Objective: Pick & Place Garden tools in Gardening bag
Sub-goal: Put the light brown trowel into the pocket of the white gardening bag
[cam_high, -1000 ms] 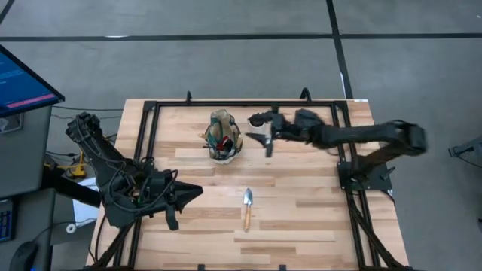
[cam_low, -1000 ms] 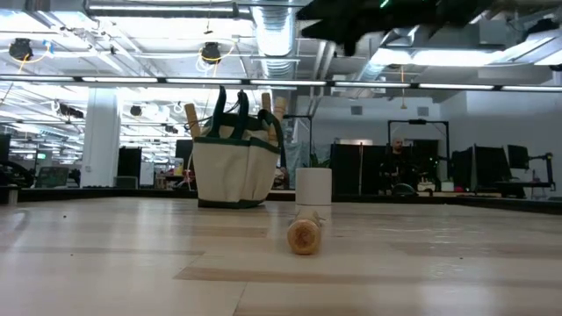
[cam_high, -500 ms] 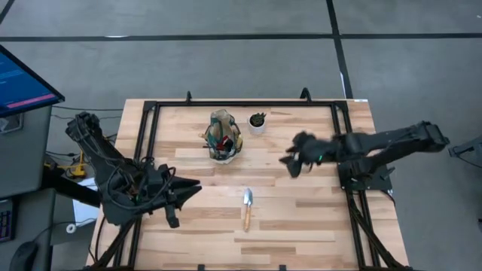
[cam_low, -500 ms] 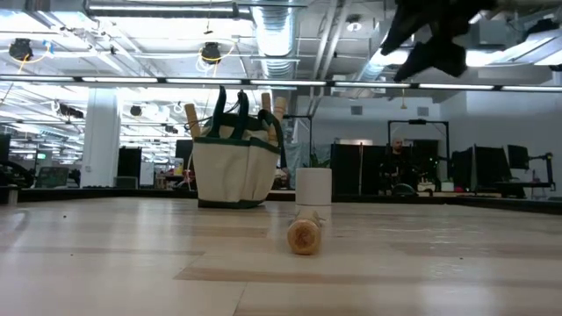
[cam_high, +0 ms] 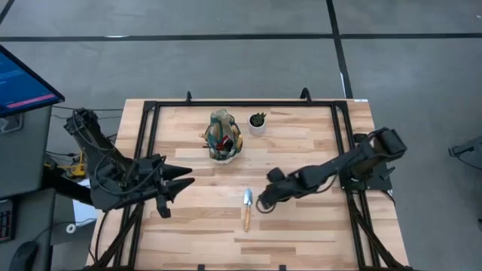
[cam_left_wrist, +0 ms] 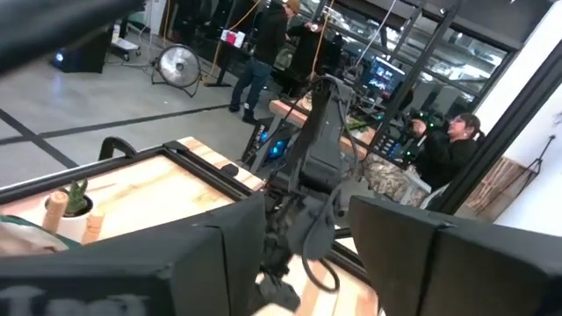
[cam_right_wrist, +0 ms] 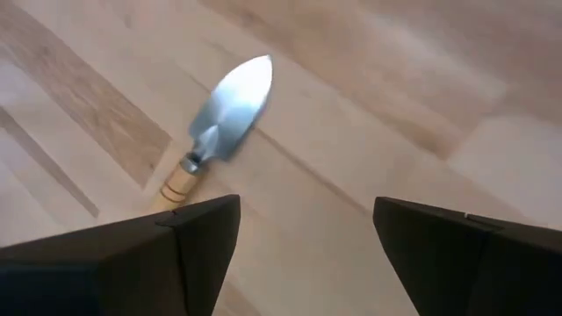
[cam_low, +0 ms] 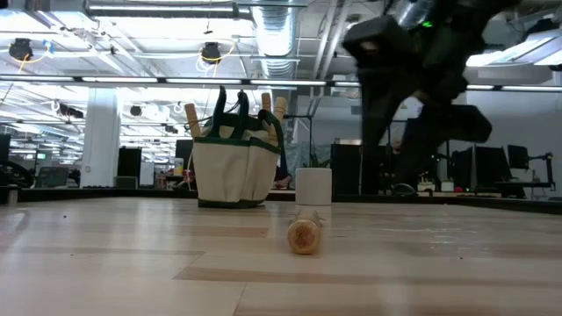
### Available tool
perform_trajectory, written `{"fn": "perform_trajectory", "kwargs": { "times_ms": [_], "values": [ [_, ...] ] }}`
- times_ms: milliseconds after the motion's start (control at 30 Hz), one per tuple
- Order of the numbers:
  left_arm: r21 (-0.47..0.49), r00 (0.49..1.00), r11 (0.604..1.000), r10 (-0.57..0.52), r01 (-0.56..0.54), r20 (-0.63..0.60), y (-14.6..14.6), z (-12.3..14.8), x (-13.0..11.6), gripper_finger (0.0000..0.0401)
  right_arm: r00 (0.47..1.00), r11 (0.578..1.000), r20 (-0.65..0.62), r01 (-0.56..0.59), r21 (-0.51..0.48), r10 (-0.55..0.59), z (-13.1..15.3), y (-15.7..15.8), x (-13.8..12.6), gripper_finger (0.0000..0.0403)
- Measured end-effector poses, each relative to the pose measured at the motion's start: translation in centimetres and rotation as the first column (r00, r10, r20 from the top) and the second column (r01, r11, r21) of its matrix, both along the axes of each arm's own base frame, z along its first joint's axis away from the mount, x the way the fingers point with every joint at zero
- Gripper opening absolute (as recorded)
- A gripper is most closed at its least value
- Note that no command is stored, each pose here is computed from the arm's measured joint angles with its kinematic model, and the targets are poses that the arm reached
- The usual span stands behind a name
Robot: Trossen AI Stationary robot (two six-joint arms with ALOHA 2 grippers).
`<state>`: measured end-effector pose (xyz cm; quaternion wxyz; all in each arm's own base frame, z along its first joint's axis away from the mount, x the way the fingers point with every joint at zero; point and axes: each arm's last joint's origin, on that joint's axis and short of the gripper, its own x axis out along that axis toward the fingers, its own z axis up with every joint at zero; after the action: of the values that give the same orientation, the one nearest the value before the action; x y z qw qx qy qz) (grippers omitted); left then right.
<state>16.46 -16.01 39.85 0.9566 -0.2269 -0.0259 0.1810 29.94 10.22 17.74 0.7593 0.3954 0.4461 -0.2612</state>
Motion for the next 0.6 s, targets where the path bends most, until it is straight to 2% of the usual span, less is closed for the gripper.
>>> {"fn": "perform_trajectory", "kwargs": {
  "times_ms": [333, 600],
  "values": [
    [0.065, 0.998, 0.998, -0.011, 0.014, -0.055, 0.7, -0.3, -0.6, 0.0168, 0.998, 0.998, -0.063, 0.012, 0.056, -0.008, -1.1, 1.6, 6.0, 0.0255],
    [0.049, 0.995, 0.996, -0.078, 0.08, -0.055, 1.4, 0.3, -1.4, 0.0169, 0.992, 0.997, -0.125, 0.029, 0.078, -0.019, -2.6, 2.4, 9.7, 0.0255]
  ]
}}
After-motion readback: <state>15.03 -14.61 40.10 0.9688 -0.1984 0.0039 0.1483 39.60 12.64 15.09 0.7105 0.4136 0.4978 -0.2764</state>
